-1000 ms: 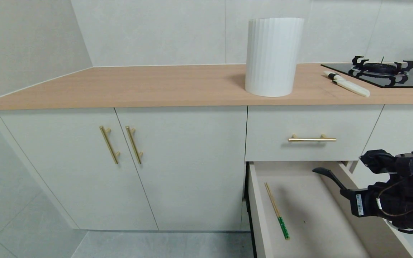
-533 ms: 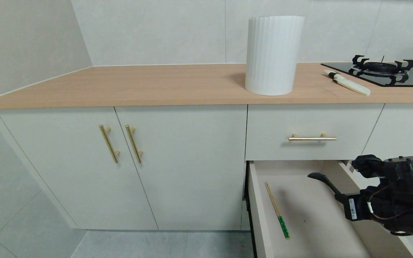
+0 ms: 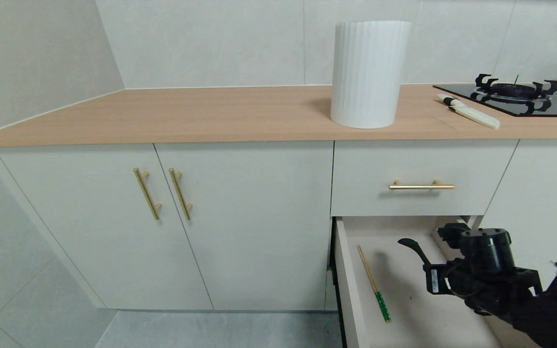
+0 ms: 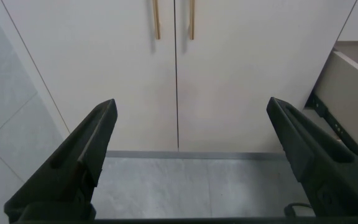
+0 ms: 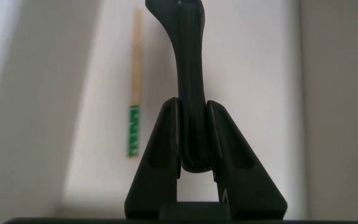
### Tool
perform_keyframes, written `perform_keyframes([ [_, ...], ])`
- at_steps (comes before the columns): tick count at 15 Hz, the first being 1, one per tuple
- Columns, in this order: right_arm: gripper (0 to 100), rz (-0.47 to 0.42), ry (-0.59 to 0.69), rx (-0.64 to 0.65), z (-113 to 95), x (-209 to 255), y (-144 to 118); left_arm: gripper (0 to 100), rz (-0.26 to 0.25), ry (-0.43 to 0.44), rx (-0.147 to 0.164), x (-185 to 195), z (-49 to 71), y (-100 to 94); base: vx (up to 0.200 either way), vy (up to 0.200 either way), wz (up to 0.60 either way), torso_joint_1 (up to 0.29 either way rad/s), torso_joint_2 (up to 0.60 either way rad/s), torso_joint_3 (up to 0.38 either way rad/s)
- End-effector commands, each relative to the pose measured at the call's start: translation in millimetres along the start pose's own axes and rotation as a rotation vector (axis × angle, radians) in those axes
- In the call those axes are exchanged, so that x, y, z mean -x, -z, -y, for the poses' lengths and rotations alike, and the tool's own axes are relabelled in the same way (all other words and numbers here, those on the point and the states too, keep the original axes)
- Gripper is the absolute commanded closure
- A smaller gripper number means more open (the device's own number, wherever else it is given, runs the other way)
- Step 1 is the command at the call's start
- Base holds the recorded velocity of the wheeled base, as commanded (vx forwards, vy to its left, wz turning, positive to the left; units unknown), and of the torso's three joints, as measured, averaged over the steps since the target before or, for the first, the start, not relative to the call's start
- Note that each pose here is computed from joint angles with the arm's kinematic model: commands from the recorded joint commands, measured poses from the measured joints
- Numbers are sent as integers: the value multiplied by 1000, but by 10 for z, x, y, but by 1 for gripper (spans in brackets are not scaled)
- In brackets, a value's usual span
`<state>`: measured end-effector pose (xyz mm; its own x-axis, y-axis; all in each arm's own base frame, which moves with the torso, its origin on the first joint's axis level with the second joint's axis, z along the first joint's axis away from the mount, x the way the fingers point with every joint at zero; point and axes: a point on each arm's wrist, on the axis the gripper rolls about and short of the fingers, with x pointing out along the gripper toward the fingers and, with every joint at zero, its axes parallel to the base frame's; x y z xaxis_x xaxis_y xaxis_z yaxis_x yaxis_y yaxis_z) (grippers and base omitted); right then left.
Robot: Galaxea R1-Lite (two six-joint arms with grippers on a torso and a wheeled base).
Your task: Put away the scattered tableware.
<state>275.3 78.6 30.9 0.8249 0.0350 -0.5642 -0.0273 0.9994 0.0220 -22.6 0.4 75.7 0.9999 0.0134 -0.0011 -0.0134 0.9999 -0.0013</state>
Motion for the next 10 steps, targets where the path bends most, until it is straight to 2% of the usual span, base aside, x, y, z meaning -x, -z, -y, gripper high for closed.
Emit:
perform_keyframes([
  [1,100,-88,58,37,-49,-348,400,0,0,0,0,-1,0,0,0,0,0,0,0,0],
  [3,100,-91,79,53,-80,-453,534,0,0,0,0,-1,0,0,0,0,0,0,0,0],
  [10,100,-106,126,62,-86,-587,641,0,-2,0,0,-1,0,1,0,0,0,0,0,0],
])
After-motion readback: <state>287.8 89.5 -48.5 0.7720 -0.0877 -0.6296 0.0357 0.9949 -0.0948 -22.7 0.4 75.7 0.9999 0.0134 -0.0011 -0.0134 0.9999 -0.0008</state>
